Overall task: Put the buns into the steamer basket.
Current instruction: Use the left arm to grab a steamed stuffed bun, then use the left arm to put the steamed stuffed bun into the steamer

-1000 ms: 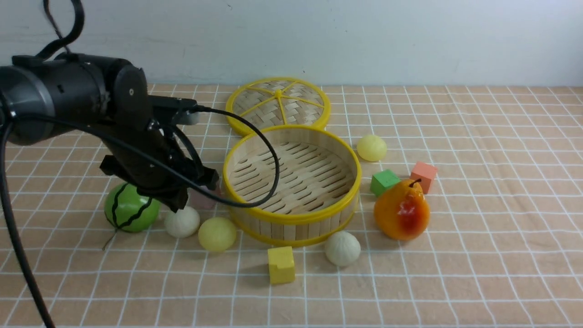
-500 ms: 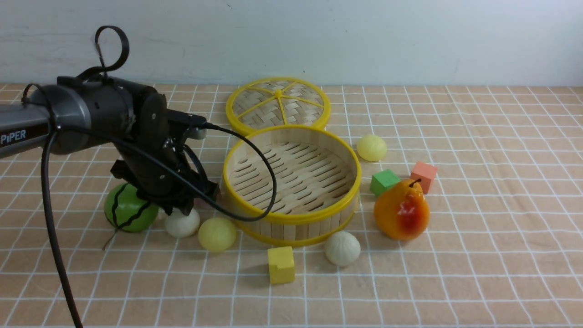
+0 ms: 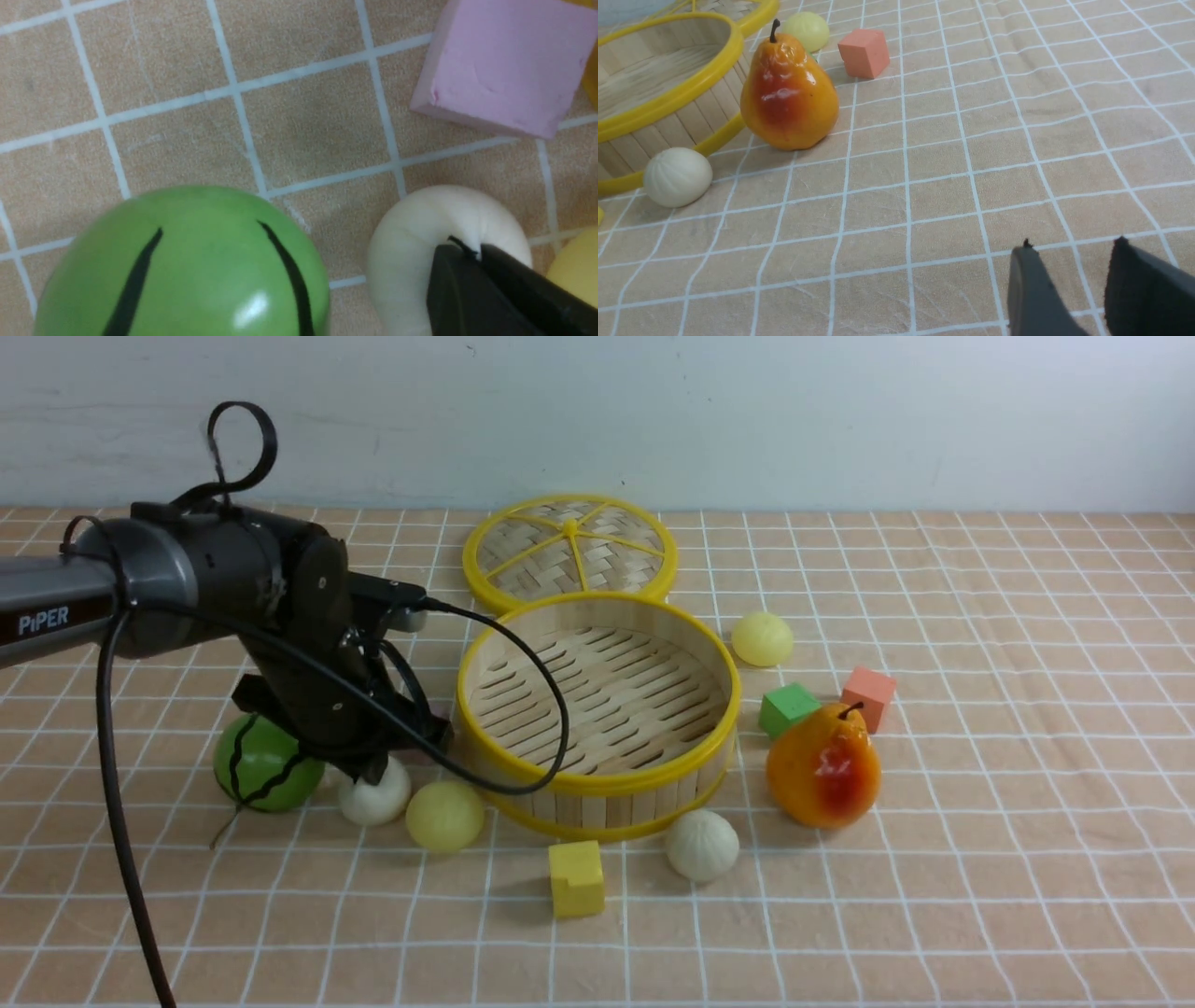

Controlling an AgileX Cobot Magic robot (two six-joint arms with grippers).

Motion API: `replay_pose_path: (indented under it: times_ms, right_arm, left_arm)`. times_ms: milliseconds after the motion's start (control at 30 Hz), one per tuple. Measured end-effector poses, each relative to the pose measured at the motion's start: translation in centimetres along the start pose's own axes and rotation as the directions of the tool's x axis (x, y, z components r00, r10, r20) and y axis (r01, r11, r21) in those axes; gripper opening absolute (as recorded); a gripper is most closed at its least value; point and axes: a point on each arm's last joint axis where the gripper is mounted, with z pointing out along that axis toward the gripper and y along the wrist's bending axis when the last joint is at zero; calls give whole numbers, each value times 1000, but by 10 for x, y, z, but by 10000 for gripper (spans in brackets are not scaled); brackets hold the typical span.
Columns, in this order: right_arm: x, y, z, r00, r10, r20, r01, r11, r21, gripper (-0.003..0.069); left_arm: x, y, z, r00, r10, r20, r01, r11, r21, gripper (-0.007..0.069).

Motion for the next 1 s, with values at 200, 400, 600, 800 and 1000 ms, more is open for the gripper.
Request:
replay_pose_path:
  times_ms: [200,400,600,800,1000]
  right_arm:
    - [0,0,0,1000,0,0,0,1000,0,239]
    - [0,0,0,1000,0,0,0,1000,0,239]
    - [0,0,0,1000,0,0,0,1000,0,239]
    - [0,0,0,1000,0,0,0,1000,0,239]
    - [0,0,0,1000,0,0,0,1000,0,239]
  left_arm:
    - [-5,-15,-67,990,-14,138,8,999,42,-13]
    - [-20,-67,-96,939,56,340,-105,986,128,-13]
    - [-55,-86,-44,929,92,358,-141,983,115,-2]
    - [-69,-91,-2,953,133,271,-161,984,82,112]
    - [-79,-89,-24,974,88,211,-107,991,78,381]
